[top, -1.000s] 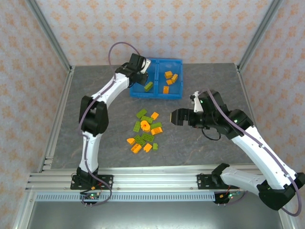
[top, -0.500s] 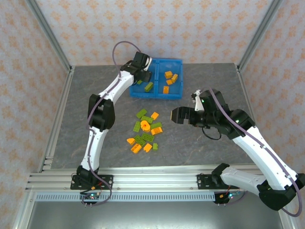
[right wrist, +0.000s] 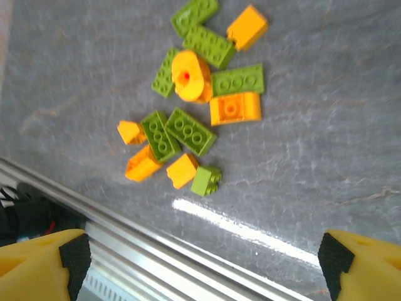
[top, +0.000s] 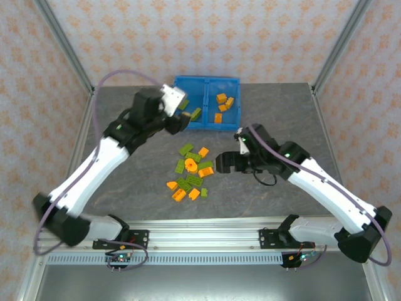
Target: Sort the legos into containers by color
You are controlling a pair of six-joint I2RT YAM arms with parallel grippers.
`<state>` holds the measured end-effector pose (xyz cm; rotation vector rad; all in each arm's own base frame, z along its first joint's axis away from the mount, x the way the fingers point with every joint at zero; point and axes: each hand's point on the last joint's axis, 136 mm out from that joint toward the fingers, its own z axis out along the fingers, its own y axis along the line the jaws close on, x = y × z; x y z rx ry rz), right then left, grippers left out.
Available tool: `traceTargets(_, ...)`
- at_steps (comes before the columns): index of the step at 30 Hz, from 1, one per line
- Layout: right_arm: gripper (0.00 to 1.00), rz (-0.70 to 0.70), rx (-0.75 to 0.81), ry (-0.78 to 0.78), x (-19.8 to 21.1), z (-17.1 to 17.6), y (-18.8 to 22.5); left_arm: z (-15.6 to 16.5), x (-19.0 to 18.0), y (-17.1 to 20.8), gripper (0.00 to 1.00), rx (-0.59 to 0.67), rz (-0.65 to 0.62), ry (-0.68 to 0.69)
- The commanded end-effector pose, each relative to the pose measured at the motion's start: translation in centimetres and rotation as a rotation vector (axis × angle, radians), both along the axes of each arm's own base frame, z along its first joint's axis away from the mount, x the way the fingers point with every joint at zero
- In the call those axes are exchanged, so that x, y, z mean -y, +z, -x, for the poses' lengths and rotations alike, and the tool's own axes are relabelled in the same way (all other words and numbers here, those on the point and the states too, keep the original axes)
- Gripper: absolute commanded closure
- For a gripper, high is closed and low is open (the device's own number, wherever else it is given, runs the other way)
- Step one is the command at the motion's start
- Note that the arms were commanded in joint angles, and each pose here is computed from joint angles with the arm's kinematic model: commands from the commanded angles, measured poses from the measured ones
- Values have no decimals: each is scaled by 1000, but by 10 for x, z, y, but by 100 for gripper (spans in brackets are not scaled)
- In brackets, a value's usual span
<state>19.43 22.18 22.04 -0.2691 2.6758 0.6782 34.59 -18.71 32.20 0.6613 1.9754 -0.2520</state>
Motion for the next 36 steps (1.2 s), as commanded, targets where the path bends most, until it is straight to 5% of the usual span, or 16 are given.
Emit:
traceTargets(1, 6, 50, -6, 40, -19, 1, -22, 49, -17, -32, 35, 5, -103, -119)
traceTargets(8, 4, 155, -97, -6, -47, -1, -83, 123, -39, -95, 27, 51, -168, -257)
traceTargets(19, 19, 253, -250, -31, -80, -1, -163, 130, -39, -138, 6, 50, -256, -345)
traceTargets(25, 37, 298, -312, -61, -76, 5, -187, 133, -33, -142, 0, 33, -250, -398)
traceTargets(31, 74, 314, -310, -97, -66, 6, -194, 135, -37, -143, 0, 48, -269, -386)
traceTargets(36, 79, 277, -164, -143, -59, -12, -140, 137, -34, -137, 0, 80, -248, -400)
